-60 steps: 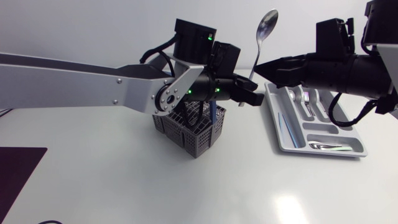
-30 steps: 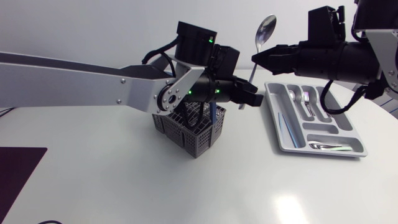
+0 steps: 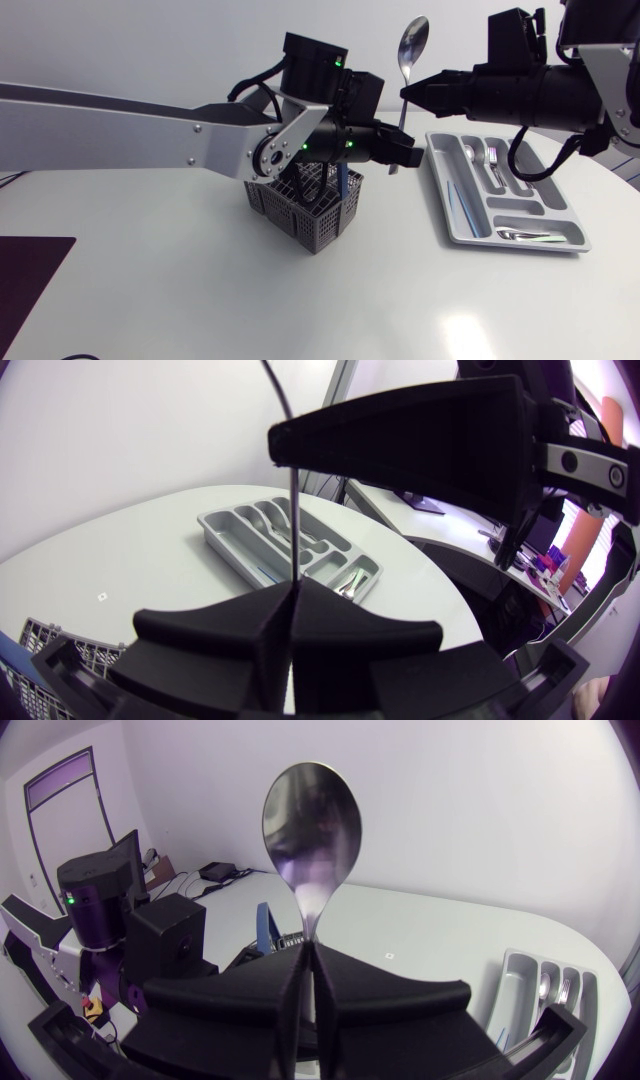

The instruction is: Unload the cutlery basket into the drawer organizer.

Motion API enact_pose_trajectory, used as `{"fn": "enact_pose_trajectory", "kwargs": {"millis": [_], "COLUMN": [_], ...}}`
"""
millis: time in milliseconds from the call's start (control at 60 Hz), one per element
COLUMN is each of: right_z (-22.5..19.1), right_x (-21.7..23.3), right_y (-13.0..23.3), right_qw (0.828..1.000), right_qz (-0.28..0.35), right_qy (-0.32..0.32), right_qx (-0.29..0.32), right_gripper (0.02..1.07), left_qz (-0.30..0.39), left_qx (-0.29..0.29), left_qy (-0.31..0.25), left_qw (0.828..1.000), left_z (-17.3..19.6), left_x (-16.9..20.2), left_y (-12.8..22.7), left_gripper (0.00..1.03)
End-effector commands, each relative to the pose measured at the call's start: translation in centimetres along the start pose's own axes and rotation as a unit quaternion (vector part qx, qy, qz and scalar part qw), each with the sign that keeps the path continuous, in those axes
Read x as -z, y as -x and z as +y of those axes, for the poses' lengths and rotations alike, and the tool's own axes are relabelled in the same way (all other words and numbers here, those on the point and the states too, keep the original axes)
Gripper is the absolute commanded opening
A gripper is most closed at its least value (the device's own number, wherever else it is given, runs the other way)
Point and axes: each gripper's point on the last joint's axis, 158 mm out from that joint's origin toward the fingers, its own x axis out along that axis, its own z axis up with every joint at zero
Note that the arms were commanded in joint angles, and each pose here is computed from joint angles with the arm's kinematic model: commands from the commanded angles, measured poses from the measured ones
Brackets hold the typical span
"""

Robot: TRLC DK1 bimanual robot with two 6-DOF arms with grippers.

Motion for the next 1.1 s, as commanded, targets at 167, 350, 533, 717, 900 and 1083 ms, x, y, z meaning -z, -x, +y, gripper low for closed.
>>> {"fn": "enact_pose_trajectory", "kwargs": {"millis": [167, 350, 533, 717, 900, 1083], "right_z": [-0.7, -2.5, -7.7, -16.3, -24.7, -30.6], "right_x": [-0.5, -0.5, -0.4, 1.6, 3.9, 6.2], "right_y": [0.0, 0.7, 2.0, 2.7, 3.3, 2.5], "right_qw": [1.000, 1.000, 0.997, 0.987, 0.972, 0.956], "right_qz": [-0.006, -0.005, 0.004, 0.044, 0.094, 0.138], "right_qy": [0.002, -0.005, -0.016, -0.038, -0.052, -0.051], "right_qx": [0.007, 0.026, 0.076, 0.148, 0.209, 0.253], "right_gripper": [0.08, 0.08, 0.08, 0.08, 0.08, 0.08], "left_qz": [-0.016, -0.028, -0.040, -0.045, -0.038, -0.038], "left_qx": [0.004, -0.010, -0.035, -0.103, -0.165, -0.213], "left_qy": [0.013, 0.012, 0.004, -0.027, -0.054, -0.081], "left_qw": [1.000, 0.999, 0.999, 0.993, 0.984, 0.973], "left_z": [0.4, 1.8, 3.6, 7.3, 10.9, 13.8], "left_x": [-1.7, -2.9, -4.4, -6.1, -6.9, -6.4], "left_y": [0.4, 1.5, 3.7, 7.1, 10.6, 13.9], "left_gripper": [0.48, 0.80, 0.93, 0.98, 0.98, 0.98]}}
